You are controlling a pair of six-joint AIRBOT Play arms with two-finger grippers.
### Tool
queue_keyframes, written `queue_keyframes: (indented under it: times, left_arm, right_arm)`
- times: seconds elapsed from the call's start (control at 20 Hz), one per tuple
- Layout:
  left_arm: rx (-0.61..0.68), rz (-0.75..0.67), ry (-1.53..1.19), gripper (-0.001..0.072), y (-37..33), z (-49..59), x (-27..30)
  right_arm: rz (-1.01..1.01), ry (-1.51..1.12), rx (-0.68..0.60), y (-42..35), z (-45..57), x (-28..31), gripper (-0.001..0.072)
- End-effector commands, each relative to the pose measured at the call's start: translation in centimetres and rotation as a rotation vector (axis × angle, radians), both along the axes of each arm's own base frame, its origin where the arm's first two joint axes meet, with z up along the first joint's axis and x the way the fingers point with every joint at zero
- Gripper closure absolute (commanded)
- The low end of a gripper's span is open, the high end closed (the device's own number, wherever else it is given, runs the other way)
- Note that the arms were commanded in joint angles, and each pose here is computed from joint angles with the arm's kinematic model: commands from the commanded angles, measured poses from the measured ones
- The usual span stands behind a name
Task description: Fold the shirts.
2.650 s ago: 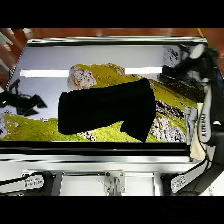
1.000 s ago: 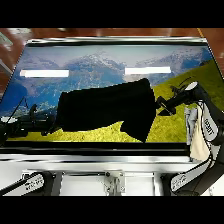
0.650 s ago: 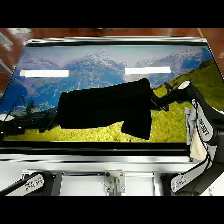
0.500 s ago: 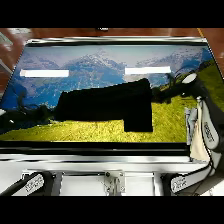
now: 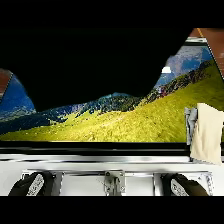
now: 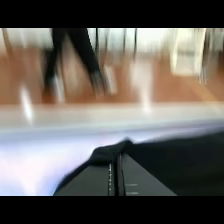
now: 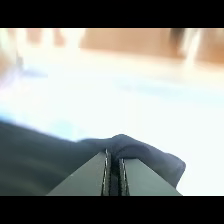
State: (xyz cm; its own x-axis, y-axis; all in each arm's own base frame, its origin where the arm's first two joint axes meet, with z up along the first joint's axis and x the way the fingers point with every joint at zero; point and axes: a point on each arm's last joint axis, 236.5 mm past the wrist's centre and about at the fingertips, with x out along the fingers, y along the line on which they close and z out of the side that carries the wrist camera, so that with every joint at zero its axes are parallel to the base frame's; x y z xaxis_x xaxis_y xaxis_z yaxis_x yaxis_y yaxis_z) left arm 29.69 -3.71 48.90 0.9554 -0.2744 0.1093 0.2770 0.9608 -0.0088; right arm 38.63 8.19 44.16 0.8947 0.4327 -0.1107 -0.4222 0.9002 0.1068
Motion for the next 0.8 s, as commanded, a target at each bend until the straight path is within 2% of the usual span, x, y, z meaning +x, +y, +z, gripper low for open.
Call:
queue_keyframes:
  times: [0.0,0.15,0.25,0.35,0.55,0.65,0.75]
  left_arm:
    - [0.088,0.056,-0.331,0.0676,-3.0,9.9,-11.0]
    - [0.105,0.166,-0.263,0.0676,-2.0,8.2,-13.7]
    - [0.128,0.264,-0.108,0.0676,0.1,4.7,-13.6]
    - [0.147,0.300,0.057,0.0675,1.3,0.8,-12.8]
    - [0.113,0.249,0.289,0.0675,2.1,-6.4,-9.0]
    - [0.064,0.203,0.420,0.0675,2.4,-11.2,-6.4]
    - [0.004,0.156,0.568,0.0676,2.7,-16.7,-3.6]
  right_arm:
    - [-0.117,-0.272,0.021,-1.2,9.6,-10.6,0.0652]
    - [-0.219,-0.243,-0.067,-2.9,8.7,-15.1,0.0651]
    - [-0.292,-0.191,-0.118,-4.4,7.3,-17.1,0.0652]
    - [-0.339,-0.088,-0.134,-5.6,4.9,-17.7,0.0651]
    - [-0.294,0.267,-0.168,-5.5,-3.1,-15.9,0.0651]
    - [-0.261,0.523,-0.202,-5.8,-8.6,-14.0,0.0652]
    - [-0.237,0.730,-0.177,-5.8,-13.0,-11.3,0.0652]
